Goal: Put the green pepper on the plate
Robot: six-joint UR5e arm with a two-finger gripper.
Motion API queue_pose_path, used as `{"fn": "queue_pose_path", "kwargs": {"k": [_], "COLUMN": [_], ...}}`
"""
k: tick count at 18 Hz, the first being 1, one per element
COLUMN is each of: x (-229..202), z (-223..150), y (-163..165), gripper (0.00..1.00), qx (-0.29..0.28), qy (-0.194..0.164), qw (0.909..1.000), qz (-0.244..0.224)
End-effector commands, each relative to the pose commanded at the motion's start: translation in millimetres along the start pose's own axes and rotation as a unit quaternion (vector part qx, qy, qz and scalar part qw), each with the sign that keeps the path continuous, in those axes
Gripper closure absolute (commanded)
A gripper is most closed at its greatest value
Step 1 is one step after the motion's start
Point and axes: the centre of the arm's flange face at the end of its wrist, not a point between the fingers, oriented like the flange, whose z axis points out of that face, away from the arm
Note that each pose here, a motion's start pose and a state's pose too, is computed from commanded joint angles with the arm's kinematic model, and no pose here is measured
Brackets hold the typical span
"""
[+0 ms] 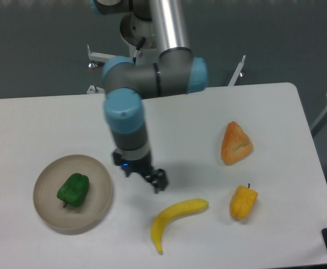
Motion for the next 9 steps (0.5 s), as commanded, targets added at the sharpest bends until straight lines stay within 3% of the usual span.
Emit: {"fn": "queue_pose_path", "kwargs": {"k": [4, 9], "x": [-35, -43], "z": [3, 1], "y": [40, 48], "gripper": [0.00, 0.00], "qx": [-0.005, -0.005], "qy": [-0.002, -0.005], "qw": [0.9996, 0.9993], "qz": [0.027, 0.037]}}
